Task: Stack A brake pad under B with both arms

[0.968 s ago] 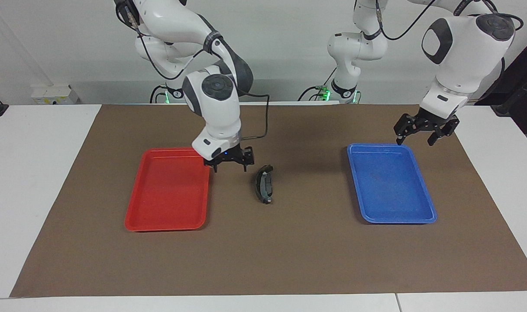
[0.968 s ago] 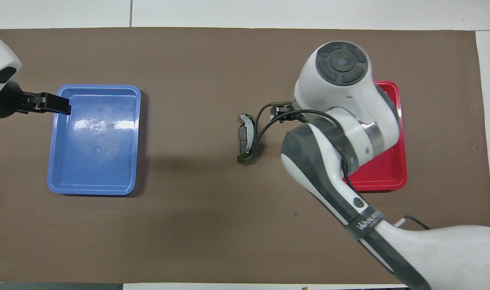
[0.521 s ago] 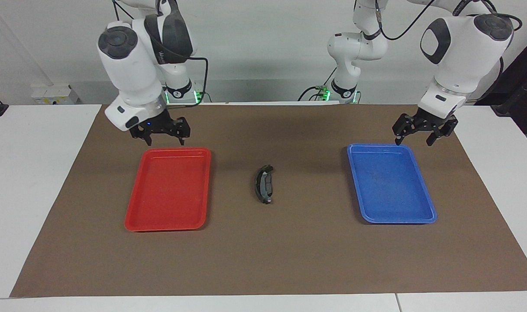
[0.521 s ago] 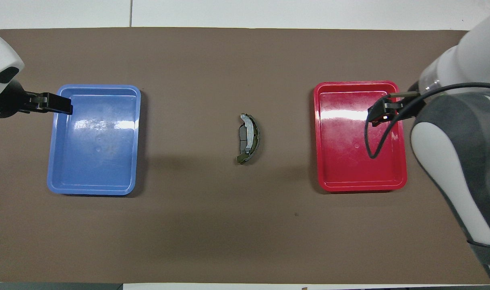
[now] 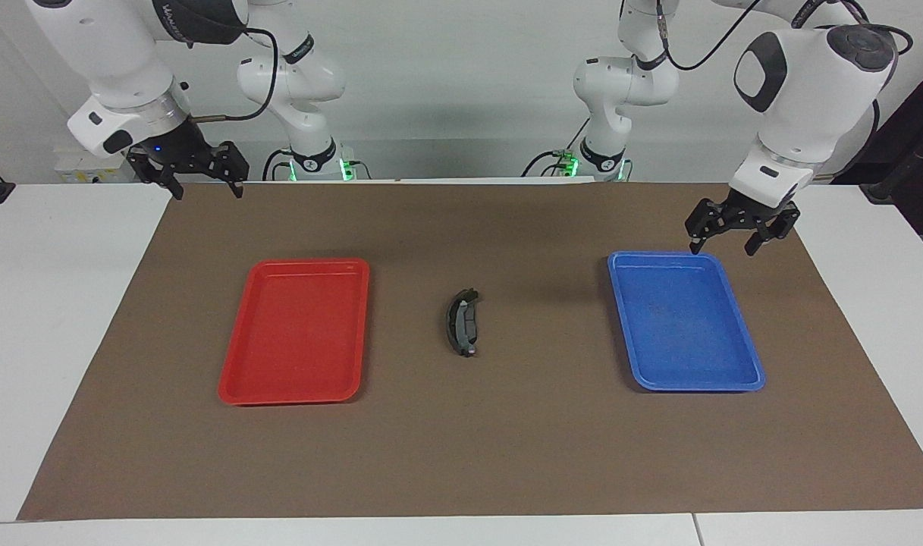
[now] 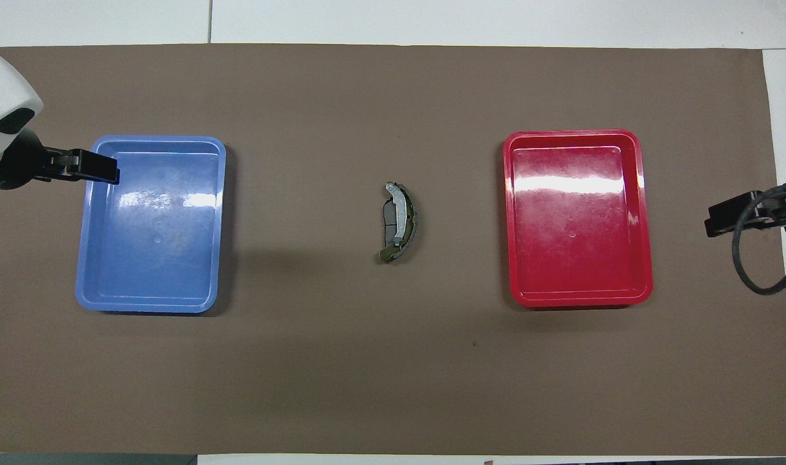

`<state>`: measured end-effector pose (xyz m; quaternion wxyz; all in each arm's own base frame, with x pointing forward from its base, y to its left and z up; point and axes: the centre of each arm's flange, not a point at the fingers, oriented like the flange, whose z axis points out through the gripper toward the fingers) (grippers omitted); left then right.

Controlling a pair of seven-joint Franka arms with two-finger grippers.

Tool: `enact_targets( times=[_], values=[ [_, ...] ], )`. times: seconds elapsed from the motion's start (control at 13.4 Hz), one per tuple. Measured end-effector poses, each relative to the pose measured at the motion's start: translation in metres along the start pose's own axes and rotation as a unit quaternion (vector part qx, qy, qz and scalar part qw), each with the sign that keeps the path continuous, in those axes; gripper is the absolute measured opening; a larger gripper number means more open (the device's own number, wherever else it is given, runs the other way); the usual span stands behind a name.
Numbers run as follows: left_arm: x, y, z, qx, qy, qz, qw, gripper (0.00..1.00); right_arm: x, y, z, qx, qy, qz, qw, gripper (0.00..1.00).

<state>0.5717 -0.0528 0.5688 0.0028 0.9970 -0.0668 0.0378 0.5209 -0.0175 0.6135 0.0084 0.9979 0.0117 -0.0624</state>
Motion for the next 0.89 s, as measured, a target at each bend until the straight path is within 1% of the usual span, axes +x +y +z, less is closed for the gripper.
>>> enact_targets(
  times=[0.15, 0.3, 0.45, 0.89],
  values=[
    [0.0, 0.001, 0.0, 0.0, 0.0, 0.001, 1.0, 1.0, -0.001, 0.007, 0.002, 0.001, -0.001, 0.005, 1.0, 1.0],
    [0.0, 0.001, 0.0, 0.0, 0.0, 0.001, 1.0, 1.0, 0.001, 0.01, -0.002, 0.001, 0.015, 0.007, 1.0, 1.0],
    [0.0, 0.001, 0.0, 0.0, 0.0, 0.001, 1.0, 1.0, 0.002, 0.01, -0.004, 0.0, 0.024, 0.007, 1.0, 1.0],
    [0.0, 0.001, 0.0, 0.0, 0.0, 0.001, 1.0, 1.0, -0.002, 0.01, -0.009, 0.0, 0.03, 0.007, 1.0, 1.0]
  ],
)
